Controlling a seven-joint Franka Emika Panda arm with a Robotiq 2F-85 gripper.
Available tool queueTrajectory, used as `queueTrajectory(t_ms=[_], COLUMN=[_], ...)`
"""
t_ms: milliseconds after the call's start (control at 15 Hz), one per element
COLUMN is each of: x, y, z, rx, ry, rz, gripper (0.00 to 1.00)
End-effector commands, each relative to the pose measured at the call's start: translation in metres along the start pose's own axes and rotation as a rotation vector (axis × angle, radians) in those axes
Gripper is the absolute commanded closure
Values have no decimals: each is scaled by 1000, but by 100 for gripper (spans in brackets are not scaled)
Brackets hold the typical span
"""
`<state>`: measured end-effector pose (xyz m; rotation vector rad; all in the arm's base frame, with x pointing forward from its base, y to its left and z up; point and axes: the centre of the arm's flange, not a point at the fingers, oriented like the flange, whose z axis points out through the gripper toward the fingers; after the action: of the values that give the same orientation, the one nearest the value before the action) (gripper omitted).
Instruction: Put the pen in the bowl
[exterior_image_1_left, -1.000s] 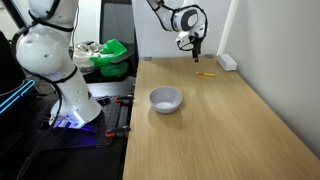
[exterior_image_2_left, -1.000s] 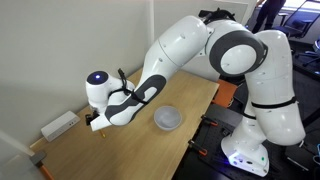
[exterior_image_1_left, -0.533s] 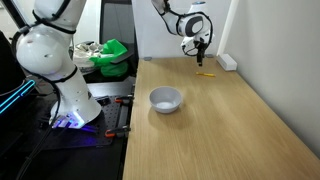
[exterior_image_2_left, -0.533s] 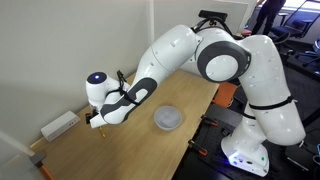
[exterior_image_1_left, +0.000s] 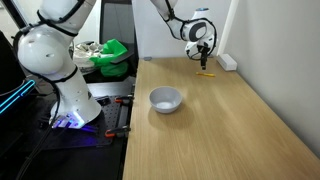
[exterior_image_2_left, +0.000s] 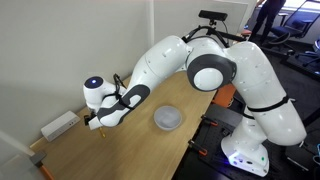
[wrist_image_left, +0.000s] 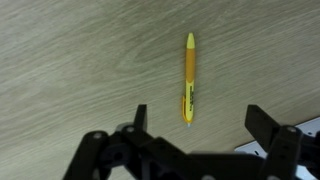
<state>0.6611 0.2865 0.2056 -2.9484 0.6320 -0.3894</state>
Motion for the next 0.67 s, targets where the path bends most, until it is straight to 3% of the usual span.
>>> queueTrajectory(t_ms=[0,600], x=[8,5], y=[-15,-23], z=[12,39], rx=[-20,-60], ry=[-13,-37], rz=[-26,-64], gripper=[0,0])
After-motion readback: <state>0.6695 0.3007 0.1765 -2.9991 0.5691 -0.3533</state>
